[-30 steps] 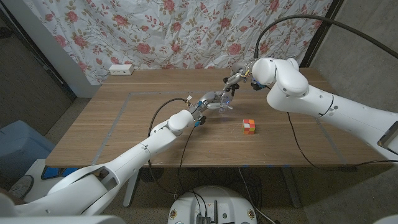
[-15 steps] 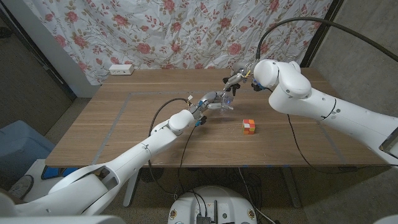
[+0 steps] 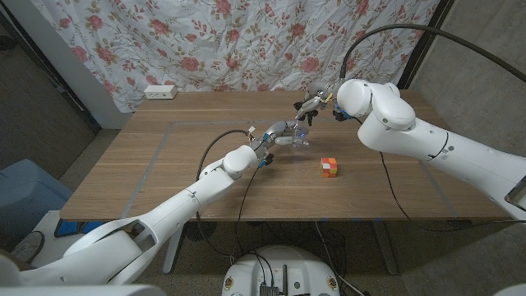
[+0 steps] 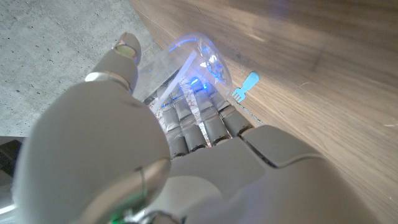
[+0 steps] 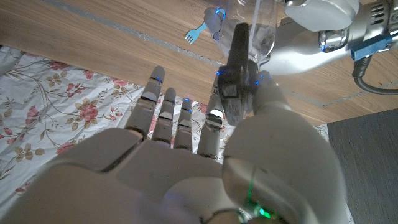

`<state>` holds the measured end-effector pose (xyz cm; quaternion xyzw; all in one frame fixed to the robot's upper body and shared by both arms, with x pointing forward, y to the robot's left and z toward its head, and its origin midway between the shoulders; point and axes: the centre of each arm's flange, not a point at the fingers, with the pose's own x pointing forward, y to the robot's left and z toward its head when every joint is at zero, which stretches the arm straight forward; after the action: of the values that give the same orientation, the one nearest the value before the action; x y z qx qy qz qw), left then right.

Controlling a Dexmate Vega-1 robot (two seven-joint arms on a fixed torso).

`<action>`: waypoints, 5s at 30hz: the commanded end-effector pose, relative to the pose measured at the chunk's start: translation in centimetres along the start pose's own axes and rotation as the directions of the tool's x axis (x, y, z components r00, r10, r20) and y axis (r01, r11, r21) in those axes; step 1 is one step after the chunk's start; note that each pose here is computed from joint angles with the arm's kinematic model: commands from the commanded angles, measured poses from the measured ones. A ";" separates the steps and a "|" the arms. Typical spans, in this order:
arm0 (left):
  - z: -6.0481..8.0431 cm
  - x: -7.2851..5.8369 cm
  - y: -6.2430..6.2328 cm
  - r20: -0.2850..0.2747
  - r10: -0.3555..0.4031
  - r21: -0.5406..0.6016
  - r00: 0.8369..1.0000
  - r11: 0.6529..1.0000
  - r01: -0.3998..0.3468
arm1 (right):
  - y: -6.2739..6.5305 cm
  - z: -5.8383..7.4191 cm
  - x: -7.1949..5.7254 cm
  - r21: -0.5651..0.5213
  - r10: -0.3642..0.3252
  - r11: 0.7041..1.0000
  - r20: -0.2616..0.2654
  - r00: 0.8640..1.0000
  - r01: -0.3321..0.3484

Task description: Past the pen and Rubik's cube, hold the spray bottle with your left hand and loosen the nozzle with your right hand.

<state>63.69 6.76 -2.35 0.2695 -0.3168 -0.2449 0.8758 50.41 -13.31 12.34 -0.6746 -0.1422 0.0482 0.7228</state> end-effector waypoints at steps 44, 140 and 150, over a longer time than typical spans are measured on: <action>-0.2 -0.5 1.3 -0.014 0.018 0.019 1.000 1.000 -0.018 | -3.1 -2.3 -0.9 0.129 -0.022 0.992 0.067 0.998 0.014; -1.0 -3.6 1.7 -0.050 0.049 0.036 0.998 0.998 -0.048 | -8.2 -5.2 -6.0 0.322 -0.187 0.937 0.138 0.973 0.135; -0.7 -4.3 2.4 -0.050 0.074 0.055 0.996 0.996 -0.071 | -8.7 -6.3 -5.8 0.312 -0.198 0.937 0.100 0.975 0.158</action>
<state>62.44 10.54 -3.36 0.2829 -0.3050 -0.2093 0.8850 45.31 -20.55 19.35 -0.5377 -0.2437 0.0613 0.8048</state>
